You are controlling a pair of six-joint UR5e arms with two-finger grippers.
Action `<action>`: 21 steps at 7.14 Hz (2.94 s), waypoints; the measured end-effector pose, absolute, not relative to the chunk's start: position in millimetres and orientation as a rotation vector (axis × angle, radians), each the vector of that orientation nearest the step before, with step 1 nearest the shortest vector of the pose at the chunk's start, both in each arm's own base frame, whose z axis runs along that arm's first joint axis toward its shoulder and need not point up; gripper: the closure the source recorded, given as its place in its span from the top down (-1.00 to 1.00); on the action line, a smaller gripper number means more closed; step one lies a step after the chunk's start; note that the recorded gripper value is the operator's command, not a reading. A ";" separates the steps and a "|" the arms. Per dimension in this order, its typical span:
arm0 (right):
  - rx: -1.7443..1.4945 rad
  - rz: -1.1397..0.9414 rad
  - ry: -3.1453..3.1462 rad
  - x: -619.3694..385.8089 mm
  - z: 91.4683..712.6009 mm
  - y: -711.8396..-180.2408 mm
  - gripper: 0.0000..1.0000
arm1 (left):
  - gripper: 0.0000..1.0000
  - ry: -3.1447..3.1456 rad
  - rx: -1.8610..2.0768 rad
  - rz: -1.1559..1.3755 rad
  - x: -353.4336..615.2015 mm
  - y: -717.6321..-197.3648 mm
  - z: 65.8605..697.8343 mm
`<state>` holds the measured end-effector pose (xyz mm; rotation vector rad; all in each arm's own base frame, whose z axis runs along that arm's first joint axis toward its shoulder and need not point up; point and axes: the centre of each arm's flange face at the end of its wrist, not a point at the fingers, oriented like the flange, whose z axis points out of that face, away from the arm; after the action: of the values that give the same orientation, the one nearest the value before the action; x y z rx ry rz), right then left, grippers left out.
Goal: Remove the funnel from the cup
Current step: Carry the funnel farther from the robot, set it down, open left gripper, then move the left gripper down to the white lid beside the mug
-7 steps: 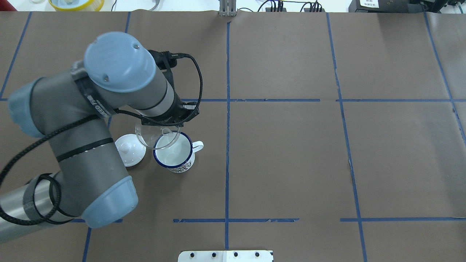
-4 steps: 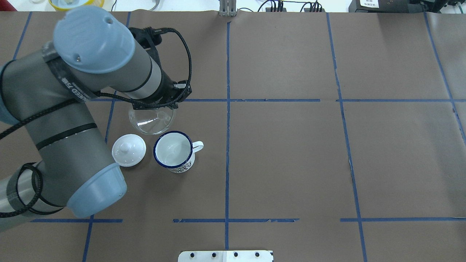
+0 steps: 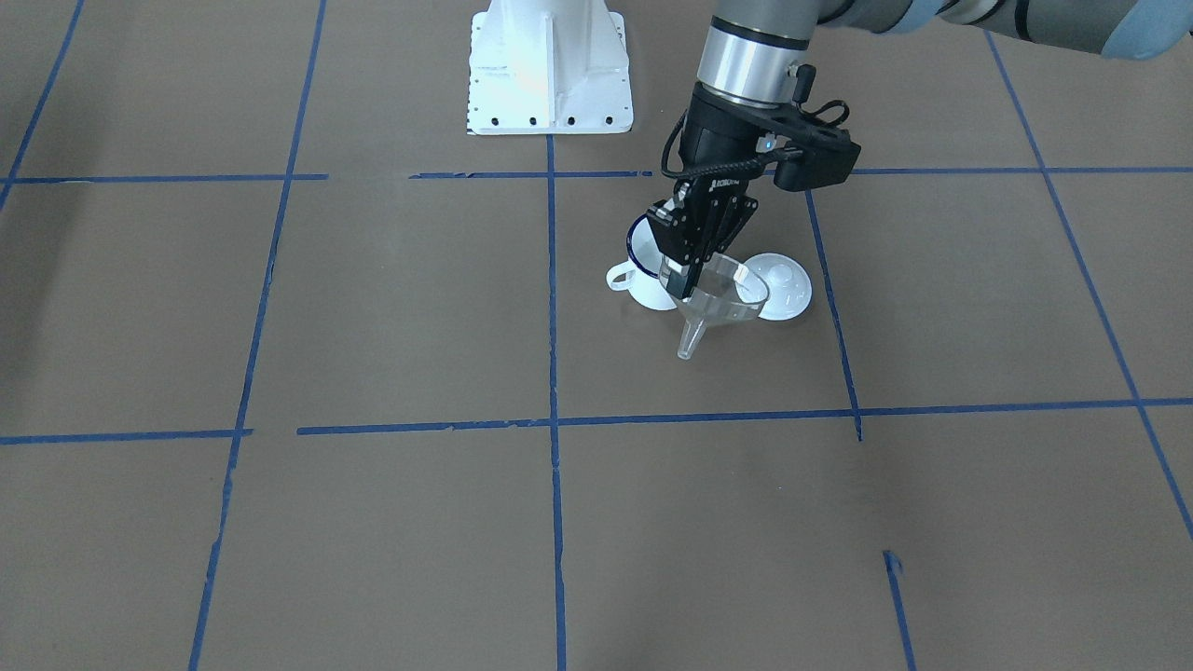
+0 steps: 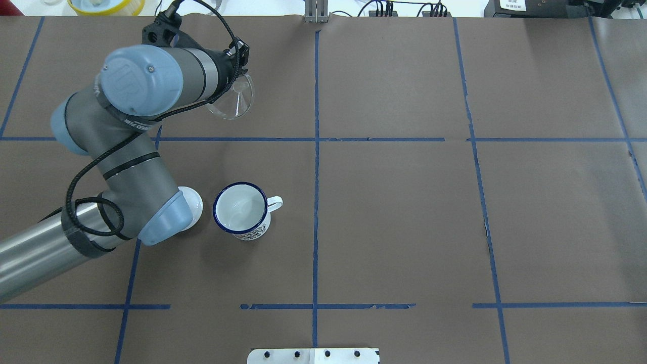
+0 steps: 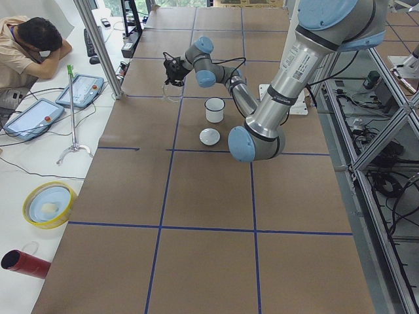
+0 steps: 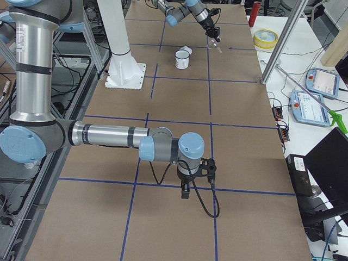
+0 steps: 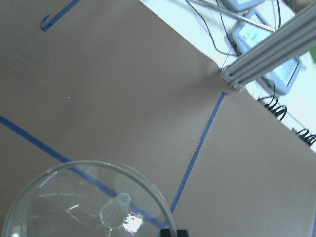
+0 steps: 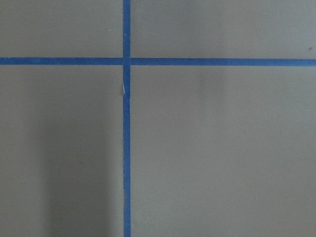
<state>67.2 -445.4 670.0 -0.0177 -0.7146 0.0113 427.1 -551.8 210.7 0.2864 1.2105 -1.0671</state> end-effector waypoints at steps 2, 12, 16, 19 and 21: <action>-0.018 0.011 -0.715 67.2 670.0 -445.4 1.00 | -1.00 1.251 0.347 -1.200 451.2 -586.8 279.5; -0.018 0.011 -0.715 67.1 670.0 -445.4 1.00 | 1.00 1.186 0.444 -0.967 434.9 -606.0 301.8; -0.018 0.011 -0.715 67.1 670.0 -445.4 1.00 | 1.00 0.974 0.379 -0.393 328.0 -539.0 212.8; -0.019 0.012 -0.715 67.2 670.7 -445.3 1.00 | 1.00 0.821 0.281 -0.169 271.8 -485.7 215.7; -0.019 0.012 -0.715 67.2 670.6 -445.3 1.00 | 1.00 0.814 0.232 -0.126 267.3 -459.5 258.2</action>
<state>67.2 -445.3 670.6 -0.0188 -0.7146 0.0118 267.3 -459.5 258.2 0.2317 0.8144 -0.1257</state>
